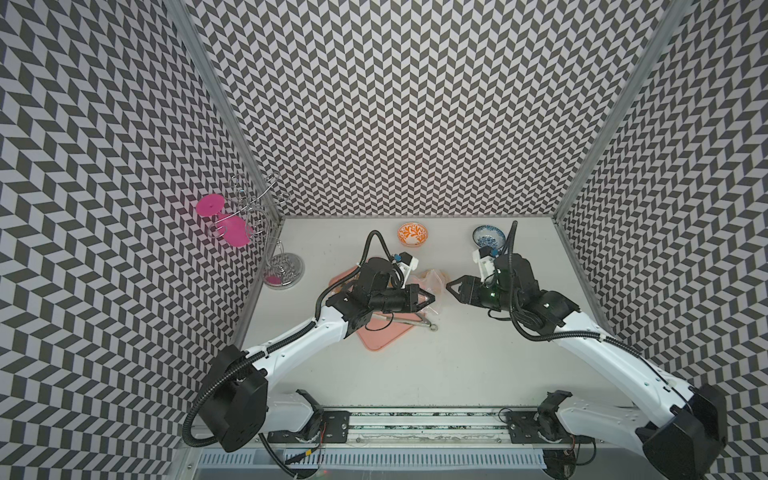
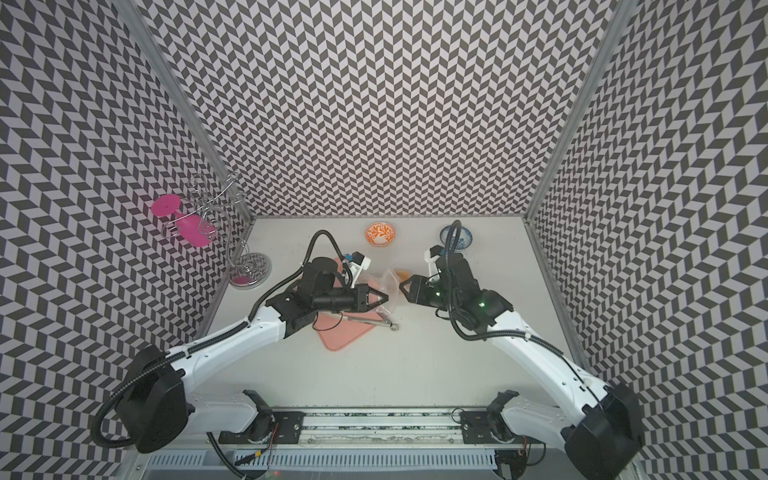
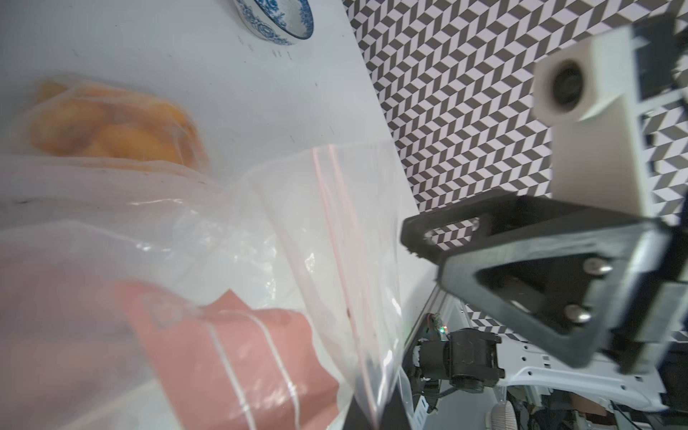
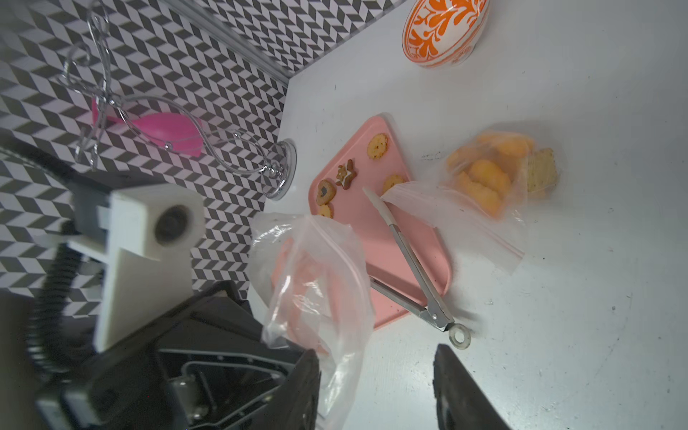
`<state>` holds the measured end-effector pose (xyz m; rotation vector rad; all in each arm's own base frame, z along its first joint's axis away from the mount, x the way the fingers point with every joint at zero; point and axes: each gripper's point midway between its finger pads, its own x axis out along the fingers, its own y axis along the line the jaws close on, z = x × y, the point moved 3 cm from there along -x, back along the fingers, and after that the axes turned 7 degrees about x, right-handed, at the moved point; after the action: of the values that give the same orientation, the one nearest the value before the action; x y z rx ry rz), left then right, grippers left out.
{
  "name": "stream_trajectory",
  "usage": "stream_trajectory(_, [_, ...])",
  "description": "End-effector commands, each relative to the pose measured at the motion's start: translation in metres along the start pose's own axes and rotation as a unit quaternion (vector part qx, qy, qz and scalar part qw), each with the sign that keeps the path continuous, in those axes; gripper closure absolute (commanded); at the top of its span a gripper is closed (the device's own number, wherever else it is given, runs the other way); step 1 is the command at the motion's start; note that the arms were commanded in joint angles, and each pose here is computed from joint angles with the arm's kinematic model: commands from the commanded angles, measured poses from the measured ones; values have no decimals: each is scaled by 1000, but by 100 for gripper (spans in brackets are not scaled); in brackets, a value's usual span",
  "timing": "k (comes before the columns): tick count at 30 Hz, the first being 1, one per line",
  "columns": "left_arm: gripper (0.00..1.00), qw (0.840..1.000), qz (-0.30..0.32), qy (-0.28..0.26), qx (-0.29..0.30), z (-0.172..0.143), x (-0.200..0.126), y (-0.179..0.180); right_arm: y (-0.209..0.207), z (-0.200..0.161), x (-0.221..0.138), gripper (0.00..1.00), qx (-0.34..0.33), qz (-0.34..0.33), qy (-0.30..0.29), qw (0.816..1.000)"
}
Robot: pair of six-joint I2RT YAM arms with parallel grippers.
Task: Put the cookies into a resealable bag to prevent moisture
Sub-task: Open the ziploc bag at the center of the board.
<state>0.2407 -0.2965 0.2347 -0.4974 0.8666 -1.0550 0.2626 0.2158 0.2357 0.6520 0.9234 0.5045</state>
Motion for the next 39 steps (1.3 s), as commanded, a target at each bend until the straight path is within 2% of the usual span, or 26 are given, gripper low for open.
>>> stream_trajectory(1, [100, 998, -54, -7, 10, 5, -7, -22, 22, 12, 7, 49, -49, 56, -12, 997])
stream_trajectory(5, [100, 998, -59, -1, 6, 1, -5, -19, 28, 10, 19, 49, -51, 68, 23, 996])
stream_trajectory(8, [100, 998, -66, -6, 8, 4, -5, -22, 23, 2, 26, 53, -39, 70, 40, 996])
stream_trajectory(13, [100, 999, -41, -7, 2, 4, -8, -15, 10, 1, 25, 93, -27, 33, 37, 998])
stream_trajectory(16, [100, 1000, -18, -9, -7, 2, -14, -6, -3, 7, 18, 99, -49, -40, 29, 998])
stream_trajectory(19, [100, 1000, 20, -4, -19, -3, -17, 10, -18, 9, 10, 100, -79, -119, 34, 989])
stream_trajectory(23, [100, 996, 76, 23, -27, -13, -18, 31, -17, 4, 8, 100, -121, -169, 55, 977])
stream_trajectory(27, [100, 991, 123, 51, -29, -22, -17, 47, 0, -3, 12, 100, -144, -152, 69, 975])
stream_trajectory(32, [97, 976, 206, 74, -6, -29, -30, 66, 11, -14, 25, 100, -181, -165, 96, 965])
stream_trajectory(35, [92, 981, 181, 66, 9, -24, -29, 55, 31, -22, 35, 100, -182, -116, 108, 970])
stream_trajectory(39, [74, 986, 156, 55, 36, -17, -24, 39, 49, -29, 47, 100, -171, -75, 130, 974])
